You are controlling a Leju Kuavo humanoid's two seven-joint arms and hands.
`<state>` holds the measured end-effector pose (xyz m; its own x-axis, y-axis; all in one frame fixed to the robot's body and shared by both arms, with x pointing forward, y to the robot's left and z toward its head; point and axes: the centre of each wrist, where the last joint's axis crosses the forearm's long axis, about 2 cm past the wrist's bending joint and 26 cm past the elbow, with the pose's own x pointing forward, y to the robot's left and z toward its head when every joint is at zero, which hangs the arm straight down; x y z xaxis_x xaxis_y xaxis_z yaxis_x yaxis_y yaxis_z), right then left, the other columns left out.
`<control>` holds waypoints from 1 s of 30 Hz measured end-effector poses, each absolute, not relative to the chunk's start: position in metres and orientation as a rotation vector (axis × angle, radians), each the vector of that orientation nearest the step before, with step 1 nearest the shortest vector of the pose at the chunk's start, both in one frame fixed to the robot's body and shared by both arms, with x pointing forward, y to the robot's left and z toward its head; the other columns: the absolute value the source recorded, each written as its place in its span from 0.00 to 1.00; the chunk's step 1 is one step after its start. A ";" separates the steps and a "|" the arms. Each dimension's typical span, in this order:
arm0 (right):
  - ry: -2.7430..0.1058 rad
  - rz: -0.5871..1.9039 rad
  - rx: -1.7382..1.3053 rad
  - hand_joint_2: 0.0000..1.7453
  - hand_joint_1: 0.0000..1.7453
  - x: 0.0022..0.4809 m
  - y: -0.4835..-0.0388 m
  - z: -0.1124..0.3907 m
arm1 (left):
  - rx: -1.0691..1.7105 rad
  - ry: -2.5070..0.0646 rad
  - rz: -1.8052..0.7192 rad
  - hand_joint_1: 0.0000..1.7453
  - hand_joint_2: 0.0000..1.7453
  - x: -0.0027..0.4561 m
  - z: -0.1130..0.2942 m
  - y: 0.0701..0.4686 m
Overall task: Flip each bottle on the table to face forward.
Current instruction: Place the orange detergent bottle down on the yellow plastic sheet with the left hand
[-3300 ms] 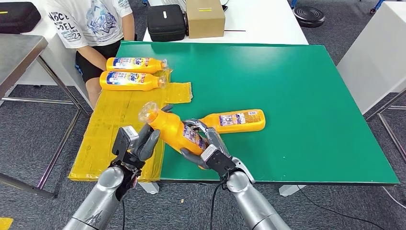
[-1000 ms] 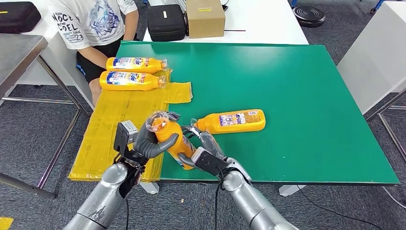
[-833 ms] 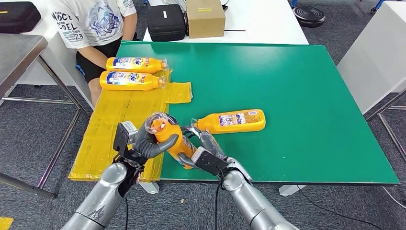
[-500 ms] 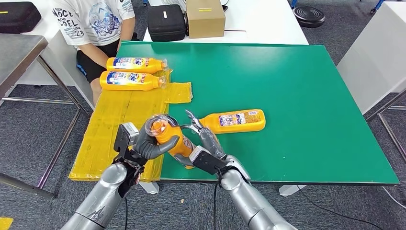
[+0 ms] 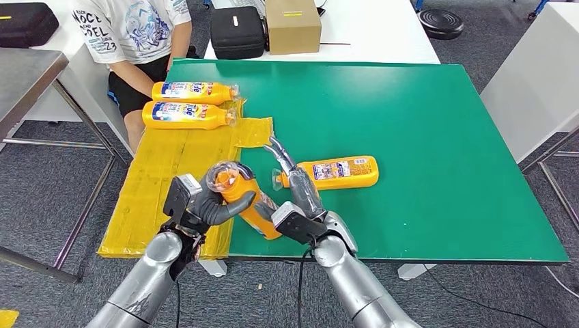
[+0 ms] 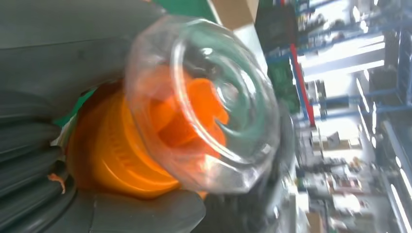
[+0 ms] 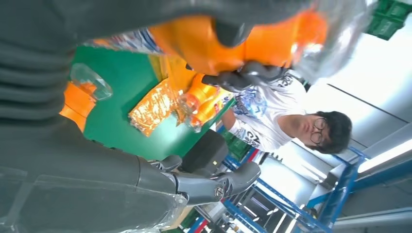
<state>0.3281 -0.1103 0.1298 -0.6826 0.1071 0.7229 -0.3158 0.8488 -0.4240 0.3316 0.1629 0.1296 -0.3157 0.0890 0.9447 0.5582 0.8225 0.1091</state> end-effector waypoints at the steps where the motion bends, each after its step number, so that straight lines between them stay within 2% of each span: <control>1: -2.231 0.678 0.156 0.00 0.00 0.327 -0.110 0.131 | -0.456 -1.868 -0.507 1.00 1.00 0.334 0.131 0.164; 13: -2.280 0.596 0.152 0.00 0.00 0.307 -0.119 0.135 | -0.010 -2.076 -0.539 1.00 1.00 0.364 0.166 0.199; 20: -2.255 0.543 0.126 0.00 0.00 0.301 -0.132 0.126 | 0.094 -2.177 -0.635 1.00 1.00 0.374 0.201 0.207; 26: -2.240 0.510 0.090 0.00 0.00 0.296 -0.145 0.120 | 0.306 -2.146 -0.875 1.00 1.00 0.394 0.237 0.222; 30: -2.247 0.478 0.070 0.00 0.00 0.296 -0.152 0.121 | 0.422 -2.018 -1.111 1.00 1.00 0.411 0.248 0.231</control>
